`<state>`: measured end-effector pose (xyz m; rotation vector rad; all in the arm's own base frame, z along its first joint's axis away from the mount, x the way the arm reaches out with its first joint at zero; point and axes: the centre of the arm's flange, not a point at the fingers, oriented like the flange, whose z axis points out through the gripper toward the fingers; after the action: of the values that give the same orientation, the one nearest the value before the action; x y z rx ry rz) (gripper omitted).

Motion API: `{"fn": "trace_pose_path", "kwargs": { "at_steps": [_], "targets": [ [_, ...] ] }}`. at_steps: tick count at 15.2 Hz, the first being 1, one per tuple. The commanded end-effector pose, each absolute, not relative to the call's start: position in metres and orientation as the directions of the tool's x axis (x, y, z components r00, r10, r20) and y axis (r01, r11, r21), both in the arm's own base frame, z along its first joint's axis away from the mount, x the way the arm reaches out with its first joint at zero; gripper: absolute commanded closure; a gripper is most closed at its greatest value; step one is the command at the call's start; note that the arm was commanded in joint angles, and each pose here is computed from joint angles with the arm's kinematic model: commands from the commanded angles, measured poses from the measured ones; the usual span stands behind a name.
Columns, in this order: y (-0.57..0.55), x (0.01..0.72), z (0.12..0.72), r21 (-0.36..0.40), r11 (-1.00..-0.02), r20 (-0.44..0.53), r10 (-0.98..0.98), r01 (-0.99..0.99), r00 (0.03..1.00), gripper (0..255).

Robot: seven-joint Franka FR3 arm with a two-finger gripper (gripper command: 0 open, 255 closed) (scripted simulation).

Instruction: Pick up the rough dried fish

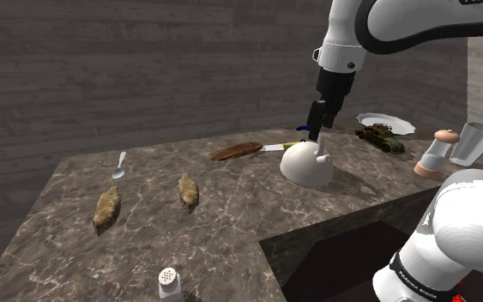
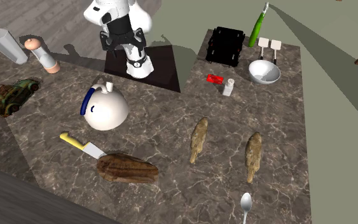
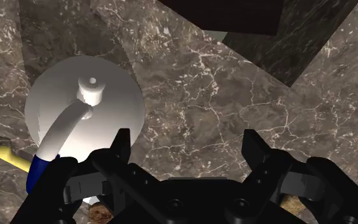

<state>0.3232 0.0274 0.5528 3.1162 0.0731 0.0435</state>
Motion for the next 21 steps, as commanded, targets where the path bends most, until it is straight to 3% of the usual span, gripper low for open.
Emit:
{"fn": "trace_pose_path", "kwargs": {
  "at_steps": [1, 21],
  "targets": [
    [0.027, 0.323, 0.553, 0.025, -0.999, 0.027, 0.047, 0.047, 0.999, 0],
    [0.173, 0.505, 0.435, -0.077, -0.99, -0.038, -0.114, -0.117, 0.993, 0]
  ]
}}
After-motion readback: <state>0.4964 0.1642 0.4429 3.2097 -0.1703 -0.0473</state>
